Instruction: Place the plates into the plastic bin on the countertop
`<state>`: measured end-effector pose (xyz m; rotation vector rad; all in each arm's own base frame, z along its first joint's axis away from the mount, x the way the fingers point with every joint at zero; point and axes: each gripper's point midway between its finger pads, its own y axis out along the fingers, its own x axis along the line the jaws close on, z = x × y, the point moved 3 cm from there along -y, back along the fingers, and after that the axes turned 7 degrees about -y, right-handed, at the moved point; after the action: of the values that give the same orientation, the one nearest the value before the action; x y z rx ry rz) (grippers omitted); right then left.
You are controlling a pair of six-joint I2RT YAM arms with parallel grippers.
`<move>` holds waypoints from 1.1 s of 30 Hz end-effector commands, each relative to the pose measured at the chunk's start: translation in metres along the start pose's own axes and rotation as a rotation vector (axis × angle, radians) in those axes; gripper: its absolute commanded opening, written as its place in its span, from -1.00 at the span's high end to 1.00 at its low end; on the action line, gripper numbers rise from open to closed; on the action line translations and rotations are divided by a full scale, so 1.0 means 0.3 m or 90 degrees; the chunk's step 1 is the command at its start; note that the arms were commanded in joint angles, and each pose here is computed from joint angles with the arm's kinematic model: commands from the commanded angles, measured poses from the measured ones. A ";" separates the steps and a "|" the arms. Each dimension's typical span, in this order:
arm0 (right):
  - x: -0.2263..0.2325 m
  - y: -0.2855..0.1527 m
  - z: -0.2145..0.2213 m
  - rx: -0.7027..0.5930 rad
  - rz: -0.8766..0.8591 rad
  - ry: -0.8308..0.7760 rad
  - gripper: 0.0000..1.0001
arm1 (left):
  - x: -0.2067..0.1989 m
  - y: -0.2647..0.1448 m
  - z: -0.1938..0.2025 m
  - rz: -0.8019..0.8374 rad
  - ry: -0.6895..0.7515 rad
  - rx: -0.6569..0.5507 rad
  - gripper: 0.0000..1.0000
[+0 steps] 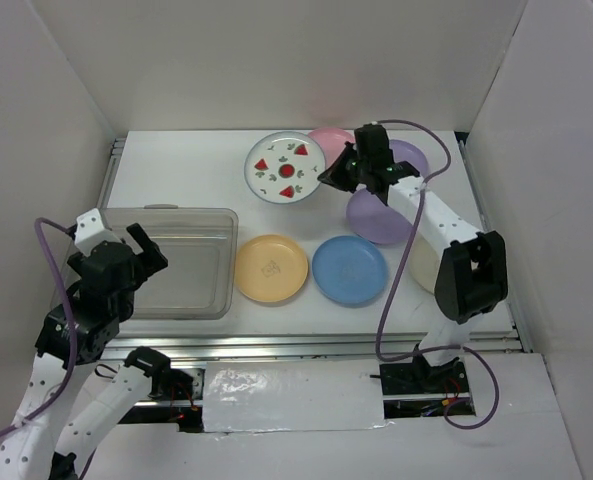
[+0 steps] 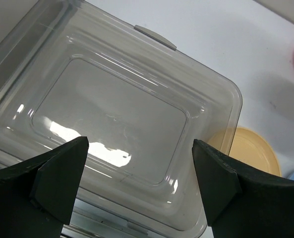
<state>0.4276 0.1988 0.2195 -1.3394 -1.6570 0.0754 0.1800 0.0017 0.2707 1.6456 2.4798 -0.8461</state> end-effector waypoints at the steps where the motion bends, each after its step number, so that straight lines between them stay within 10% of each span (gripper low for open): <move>1: 0.328 -0.144 -0.007 -0.008 -0.197 -0.092 1.00 | 0.030 -0.032 -0.058 -0.022 -0.056 -0.055 -0.99; 20: 0.686 0.104 0.673 0.216 -0.225 -0.230 1.00 | 0.036 -0.056 -0.074 0.000 -0.067 -0.074 -0.96; 33: 0.641 0.293 0.806 0.257 -0.185 -0.195 1.00 | 0.031 -0.059 -0.071 0.014 -0.062 -0.073 -0.99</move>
<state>0.3235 0.4774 0.1039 -0.8841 -1.8561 0.6391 0.1649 0.0141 0.2835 1.5450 2.4247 -0.7836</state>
